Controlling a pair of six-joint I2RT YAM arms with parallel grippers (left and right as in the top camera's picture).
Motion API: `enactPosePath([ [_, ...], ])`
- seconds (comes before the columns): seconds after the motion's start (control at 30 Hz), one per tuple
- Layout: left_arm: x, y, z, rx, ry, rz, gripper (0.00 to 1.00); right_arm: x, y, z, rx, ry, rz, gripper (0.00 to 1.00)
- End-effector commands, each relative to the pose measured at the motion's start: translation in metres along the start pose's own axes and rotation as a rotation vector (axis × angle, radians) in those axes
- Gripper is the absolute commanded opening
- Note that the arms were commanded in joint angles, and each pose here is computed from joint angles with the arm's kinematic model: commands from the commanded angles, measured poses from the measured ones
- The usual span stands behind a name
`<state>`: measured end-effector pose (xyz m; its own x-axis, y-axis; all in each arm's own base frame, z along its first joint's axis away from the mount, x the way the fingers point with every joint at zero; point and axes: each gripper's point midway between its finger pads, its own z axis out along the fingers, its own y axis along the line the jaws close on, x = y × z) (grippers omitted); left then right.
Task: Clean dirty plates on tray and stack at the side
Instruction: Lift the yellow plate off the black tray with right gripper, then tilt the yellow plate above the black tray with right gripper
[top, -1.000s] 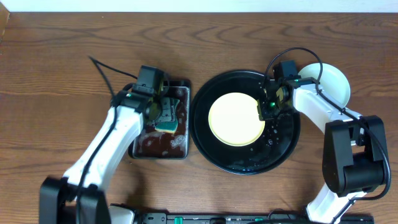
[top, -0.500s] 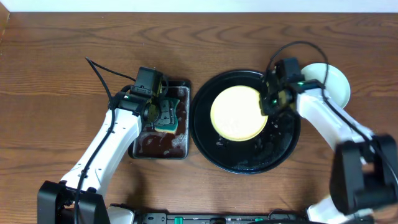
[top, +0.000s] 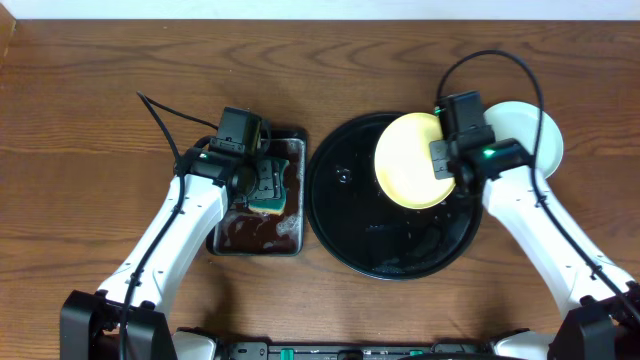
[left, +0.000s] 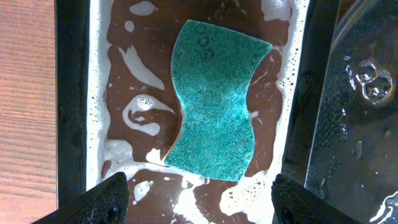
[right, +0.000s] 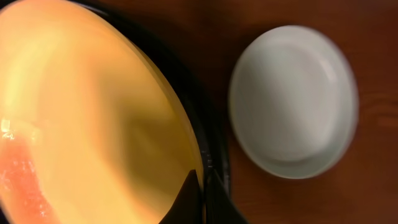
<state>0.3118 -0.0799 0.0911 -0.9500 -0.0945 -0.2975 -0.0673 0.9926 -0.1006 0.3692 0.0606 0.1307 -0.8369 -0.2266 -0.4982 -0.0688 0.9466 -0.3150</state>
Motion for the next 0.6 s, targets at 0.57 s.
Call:
enactPosePath([
  [0.57,0.014,0.007,0.018,-0.021,0.025,0.001,0.74,-0.045,0.0,-0.112,0.673,-0.381,-0.165,0.01],
])
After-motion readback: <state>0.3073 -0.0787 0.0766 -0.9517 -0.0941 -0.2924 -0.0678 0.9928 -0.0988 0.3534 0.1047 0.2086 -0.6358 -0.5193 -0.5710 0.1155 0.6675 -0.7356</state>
